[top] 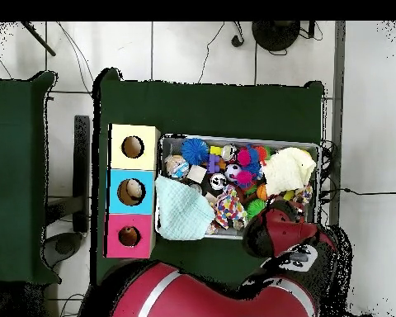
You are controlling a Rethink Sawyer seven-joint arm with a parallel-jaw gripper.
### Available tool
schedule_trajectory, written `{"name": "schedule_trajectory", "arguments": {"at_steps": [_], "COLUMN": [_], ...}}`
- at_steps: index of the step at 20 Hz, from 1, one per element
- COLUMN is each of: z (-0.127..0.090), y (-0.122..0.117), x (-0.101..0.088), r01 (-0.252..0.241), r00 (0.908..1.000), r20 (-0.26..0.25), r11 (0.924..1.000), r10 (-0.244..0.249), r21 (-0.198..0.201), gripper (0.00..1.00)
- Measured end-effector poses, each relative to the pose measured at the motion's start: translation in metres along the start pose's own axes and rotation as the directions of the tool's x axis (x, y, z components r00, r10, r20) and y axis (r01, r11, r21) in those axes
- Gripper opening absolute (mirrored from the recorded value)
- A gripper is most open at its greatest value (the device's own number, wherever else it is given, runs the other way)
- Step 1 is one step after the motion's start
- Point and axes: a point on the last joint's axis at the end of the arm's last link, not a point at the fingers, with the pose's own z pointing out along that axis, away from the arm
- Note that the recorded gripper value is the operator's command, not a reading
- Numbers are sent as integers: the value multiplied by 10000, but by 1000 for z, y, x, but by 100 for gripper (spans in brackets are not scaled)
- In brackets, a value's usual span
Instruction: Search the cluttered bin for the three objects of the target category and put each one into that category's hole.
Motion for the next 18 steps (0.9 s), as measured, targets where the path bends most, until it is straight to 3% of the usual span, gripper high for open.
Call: {"name": "schedule_trajectory", "arguments": {"at_steps": [18], "z": [-6], "y": [-15], "x": [-10], "r01": [-62], "r00": [9993], "r20": [359], "r11": [9981], "r10": [40], "r21": [618], "gripper": [100]}}
